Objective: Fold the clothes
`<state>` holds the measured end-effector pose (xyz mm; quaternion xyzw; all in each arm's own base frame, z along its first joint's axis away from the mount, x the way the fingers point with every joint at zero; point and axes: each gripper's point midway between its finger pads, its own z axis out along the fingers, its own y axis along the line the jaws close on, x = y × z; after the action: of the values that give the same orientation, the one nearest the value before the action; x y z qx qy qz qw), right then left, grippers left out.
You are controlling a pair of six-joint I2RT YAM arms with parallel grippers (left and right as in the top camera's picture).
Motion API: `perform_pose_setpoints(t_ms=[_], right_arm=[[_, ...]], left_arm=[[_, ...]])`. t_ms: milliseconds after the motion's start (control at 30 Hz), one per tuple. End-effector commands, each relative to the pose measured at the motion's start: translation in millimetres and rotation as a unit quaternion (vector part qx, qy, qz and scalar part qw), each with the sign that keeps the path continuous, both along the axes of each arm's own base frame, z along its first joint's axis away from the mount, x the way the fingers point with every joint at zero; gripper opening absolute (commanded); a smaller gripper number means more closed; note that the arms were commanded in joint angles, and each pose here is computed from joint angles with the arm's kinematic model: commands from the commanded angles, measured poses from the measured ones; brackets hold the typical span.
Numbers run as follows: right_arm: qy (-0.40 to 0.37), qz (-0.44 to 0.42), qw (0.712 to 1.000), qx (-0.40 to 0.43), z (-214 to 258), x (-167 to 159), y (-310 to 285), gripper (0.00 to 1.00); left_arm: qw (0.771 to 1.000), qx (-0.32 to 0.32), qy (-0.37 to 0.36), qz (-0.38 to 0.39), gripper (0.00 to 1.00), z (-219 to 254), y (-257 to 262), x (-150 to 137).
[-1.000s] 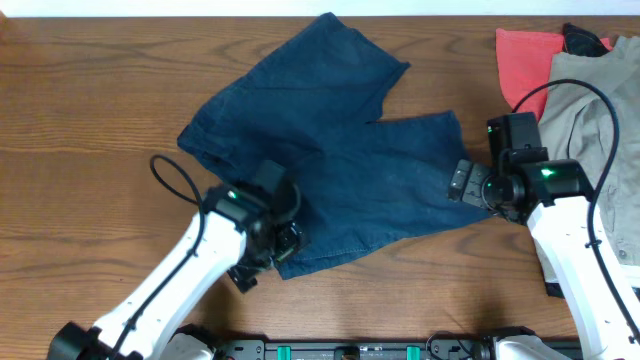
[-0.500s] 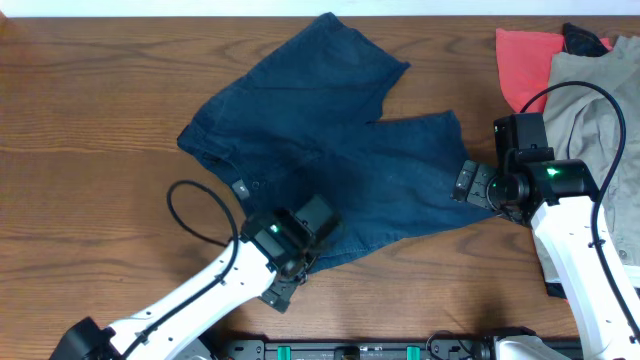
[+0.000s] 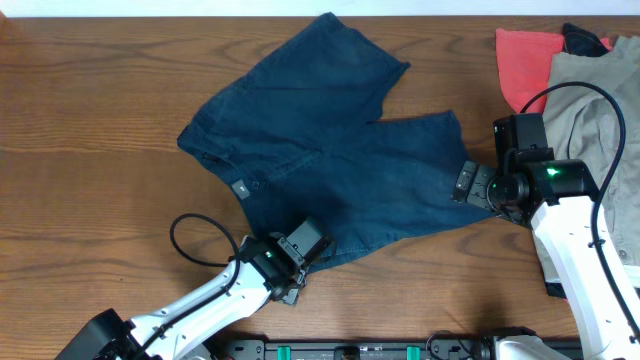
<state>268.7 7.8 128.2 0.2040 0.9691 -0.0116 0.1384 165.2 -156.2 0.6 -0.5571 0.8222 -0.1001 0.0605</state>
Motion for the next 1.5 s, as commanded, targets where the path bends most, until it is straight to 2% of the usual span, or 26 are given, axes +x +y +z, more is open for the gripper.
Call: perform_pose_setpoints(t_ms=[0,200,233,367,533,700,833,933,1100,1467], right_arm=[[-0.003,-0.009,1.000,-0.001,2,1,-4,0.99],[0.000,-0.009,1.000,-0.002,2,-1,-5,0.99],[0.001,-0.009,1.000,-0.002,2,-2,-5,0.99],[0.015,-0.012,1.000,0.001,0,-8,-6,0.99],[0.035,-0.001,0.998,0.056,-11,-17,13,0.99],[0.066,-0.038,0.994,0.078,-45,-35,18,0.99],[0.099,-0.028,0.982,0.159,-75,-57,46,0.99],[0.131,-0.050,0.975,0.175,-92,-77,50,0.99],[0.164,-0.062,0.968,0.181,-108,-100,51,0.99],[0.203,-0.095,0.952,0.206,-124,-128,62,0.98]], left_arm=[[0.998,0.060,-0.020,0.013,0.61,-12,27,1],[0.997,0.072,-0.015,-0.014,0.11,-12,30,-1],[0.996,0.079,-0.011,-0.027,0.06,-13,32,-3],[0.989,0.122,0.008,-0.083,0.06,-12,49,-12],[0.976,0.177,-0.008,-0.125,0.06,7,79,-6],[0.972,0.171,-0.062,-0.148,0.06,31,88,15],[0.969,0.171,-0.091,-0.152,0.06,47,102,30],[0.971,0.170,-0.092,-0.138,0.06,51,113,34],[0.981,0.134,-0.074,-0.121,0.06,47,116,32],[0.979,0.154,-0.005,-0.136,0.06,38,130,3]])
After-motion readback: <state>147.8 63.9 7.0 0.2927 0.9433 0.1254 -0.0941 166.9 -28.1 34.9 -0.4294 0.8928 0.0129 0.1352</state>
